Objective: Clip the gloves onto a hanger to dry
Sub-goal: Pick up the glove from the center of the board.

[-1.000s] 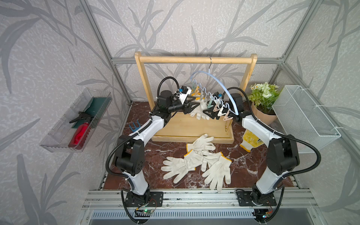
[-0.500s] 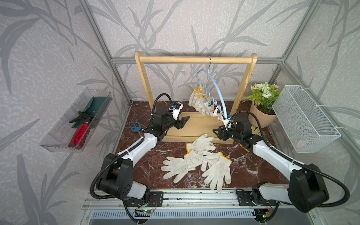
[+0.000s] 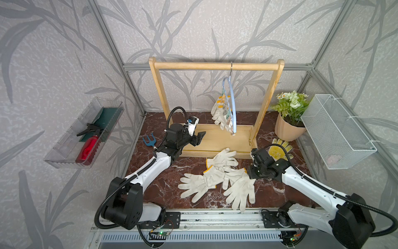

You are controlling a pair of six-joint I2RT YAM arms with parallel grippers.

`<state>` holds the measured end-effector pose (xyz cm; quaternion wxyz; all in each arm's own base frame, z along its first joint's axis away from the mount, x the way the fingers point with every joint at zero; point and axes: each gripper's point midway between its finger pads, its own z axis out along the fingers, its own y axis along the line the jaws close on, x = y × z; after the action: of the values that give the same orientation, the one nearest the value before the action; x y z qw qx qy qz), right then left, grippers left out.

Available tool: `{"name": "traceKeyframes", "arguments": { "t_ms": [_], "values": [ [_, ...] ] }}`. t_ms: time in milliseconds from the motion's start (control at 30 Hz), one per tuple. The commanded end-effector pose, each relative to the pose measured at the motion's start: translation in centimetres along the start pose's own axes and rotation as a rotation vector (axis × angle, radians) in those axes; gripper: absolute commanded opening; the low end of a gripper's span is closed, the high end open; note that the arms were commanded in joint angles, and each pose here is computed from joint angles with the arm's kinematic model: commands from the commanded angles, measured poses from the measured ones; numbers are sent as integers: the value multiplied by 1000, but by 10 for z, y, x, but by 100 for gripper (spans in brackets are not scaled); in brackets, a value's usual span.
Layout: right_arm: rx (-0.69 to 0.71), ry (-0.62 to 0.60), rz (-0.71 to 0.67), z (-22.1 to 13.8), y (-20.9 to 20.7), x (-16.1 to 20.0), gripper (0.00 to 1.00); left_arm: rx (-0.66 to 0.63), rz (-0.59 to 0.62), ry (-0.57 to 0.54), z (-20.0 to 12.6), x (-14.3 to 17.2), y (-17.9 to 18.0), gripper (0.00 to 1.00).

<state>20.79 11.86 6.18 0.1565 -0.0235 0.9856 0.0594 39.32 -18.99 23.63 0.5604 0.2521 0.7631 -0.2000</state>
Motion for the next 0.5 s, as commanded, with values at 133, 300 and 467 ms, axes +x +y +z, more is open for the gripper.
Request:
{"name": "traceKeyframes", "arguments": {
  "t_ms": [133,300,467],
  "values": [
    [72,104,117,22,-19,36,51,10,29,-32,-7,-11,-4,70],
    [-65,52,124,35,6,24,49,35,26,-18,-6,-4,-8,70],
    [-132,5,126,37,18,14,39,60,7,-23,-8,-4,-13,70]
  ]
}}
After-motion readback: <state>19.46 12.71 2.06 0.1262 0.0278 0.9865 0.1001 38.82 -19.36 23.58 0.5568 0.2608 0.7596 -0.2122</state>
